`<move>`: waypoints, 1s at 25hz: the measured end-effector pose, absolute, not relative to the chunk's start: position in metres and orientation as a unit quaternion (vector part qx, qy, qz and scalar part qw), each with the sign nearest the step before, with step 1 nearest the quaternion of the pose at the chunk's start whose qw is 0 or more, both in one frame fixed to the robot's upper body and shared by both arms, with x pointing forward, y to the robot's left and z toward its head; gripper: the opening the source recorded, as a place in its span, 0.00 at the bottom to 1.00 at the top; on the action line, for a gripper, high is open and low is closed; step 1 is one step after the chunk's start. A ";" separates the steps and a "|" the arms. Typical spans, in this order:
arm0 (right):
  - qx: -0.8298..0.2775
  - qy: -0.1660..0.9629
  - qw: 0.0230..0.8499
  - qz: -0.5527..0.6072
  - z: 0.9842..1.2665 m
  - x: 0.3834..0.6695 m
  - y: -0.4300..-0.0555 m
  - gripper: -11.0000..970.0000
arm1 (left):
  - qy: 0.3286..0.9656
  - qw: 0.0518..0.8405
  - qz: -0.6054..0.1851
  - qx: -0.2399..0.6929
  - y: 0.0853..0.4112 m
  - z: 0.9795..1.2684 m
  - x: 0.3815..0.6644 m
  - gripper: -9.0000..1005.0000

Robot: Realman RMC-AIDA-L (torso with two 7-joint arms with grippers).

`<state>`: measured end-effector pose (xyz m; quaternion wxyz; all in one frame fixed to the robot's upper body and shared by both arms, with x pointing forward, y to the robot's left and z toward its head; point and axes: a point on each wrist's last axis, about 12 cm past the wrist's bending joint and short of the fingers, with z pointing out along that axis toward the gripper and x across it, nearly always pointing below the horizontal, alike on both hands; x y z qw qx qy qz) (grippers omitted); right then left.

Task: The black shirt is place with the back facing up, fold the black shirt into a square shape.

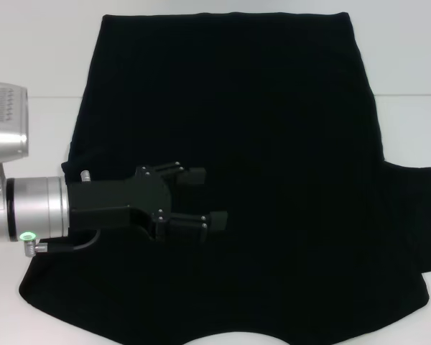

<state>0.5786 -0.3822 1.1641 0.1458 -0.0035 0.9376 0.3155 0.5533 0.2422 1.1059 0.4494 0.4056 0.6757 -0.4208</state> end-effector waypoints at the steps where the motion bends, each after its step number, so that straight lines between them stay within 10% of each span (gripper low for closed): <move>1: 0.004 0.941 0.137 0.311 1.162 0.577 -0.384 0.91 | 0.675 0.451 -0.417 0.410 0.242 1.105 0.554 0.95; 25: 0.073 0.952 0.102 0.279 1.113 0.581 -0.377 0.91 | 0.686 0.467 -0.376 0.412 0.241 1.100 0.562 0.95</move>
